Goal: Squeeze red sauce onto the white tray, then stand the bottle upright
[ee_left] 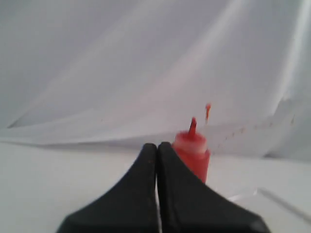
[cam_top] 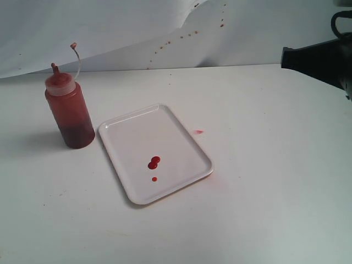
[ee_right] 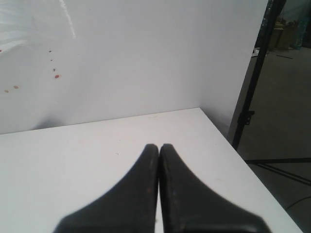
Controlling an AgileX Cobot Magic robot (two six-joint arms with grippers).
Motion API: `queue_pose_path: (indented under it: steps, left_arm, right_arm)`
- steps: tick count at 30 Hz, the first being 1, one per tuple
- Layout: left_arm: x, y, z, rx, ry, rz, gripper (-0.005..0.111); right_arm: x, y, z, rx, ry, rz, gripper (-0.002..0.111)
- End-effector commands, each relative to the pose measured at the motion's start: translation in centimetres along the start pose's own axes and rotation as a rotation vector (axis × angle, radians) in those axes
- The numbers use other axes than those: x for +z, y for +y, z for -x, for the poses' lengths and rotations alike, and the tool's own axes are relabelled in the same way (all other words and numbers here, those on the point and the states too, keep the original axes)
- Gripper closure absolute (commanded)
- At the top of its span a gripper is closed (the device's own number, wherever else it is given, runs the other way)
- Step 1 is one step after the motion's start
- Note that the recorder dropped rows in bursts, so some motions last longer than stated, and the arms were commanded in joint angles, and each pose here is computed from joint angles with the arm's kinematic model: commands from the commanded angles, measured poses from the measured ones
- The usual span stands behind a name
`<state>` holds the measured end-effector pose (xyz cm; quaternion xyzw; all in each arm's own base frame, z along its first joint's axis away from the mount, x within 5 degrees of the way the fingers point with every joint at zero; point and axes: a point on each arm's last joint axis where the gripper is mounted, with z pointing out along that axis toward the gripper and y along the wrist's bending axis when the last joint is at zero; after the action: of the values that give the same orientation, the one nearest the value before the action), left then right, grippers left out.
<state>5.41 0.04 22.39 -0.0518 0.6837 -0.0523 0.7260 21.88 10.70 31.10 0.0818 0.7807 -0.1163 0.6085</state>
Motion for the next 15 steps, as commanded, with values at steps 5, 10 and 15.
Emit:
queue_pose_path:
  steps: [5, 10, 15]
  left_arm:
    - [-0.3, 0.5, -3.2, 0.255, 0.293, 0.005, 0.107]
    - [-0.3, 0.6, -4.0, 0.251, 0.308, 0.006, 0.107]
    - [-0.2, 0.5, -3.7, 0.218, 0.272, 0.001, 0.107]
  right_arm:
    - [-0.1, -0.2, 0.1, 0.009, -0.007, -0.004, 0.108]
    - [-0.1, -0.2, 0.1, 0.009, -0.007, -0.004, 0.108]
    - [-0.1, -0.2, 0.1, 0.009, -0.007, -0.004, 0.108]
